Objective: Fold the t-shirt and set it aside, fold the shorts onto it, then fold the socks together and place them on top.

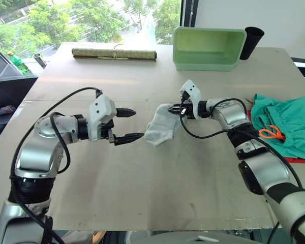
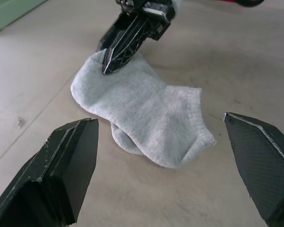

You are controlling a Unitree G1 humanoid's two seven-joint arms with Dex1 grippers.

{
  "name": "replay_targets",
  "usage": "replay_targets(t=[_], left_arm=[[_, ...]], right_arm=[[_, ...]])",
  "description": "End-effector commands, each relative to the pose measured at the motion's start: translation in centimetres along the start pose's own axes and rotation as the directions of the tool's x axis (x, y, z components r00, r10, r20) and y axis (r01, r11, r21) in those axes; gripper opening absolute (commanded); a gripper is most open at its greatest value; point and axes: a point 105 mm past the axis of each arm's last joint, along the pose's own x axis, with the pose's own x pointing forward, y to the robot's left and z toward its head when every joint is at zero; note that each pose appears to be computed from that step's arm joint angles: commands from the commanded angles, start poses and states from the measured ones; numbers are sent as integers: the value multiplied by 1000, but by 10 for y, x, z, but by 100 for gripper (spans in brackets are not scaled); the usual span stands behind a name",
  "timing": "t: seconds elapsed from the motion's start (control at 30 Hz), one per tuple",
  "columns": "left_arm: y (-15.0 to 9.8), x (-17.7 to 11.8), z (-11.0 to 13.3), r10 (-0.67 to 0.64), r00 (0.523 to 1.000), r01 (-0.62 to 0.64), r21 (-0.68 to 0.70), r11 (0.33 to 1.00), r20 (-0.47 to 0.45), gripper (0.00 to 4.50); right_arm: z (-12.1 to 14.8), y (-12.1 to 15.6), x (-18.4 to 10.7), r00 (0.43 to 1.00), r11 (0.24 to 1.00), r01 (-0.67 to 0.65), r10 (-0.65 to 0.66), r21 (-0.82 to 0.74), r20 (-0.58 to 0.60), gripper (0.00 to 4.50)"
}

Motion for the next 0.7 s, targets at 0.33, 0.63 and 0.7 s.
replay_targets(t=[0.33,0.63,0.7], left_arm=[[-1,-1,9,19,999,-20,21,1000,29,450],[0,8,1,17,999,-18,10,1000,28,450],[1,11,-1,19,999,-19,10,1000,28,450]], right_arm=[[36,-14,-35,985,993,118,-119,18,121,6],[13,-10,-45,975,973,194,-205,125,83,6],[12,-8,-42,973,969,201,-215,147,84,6]])
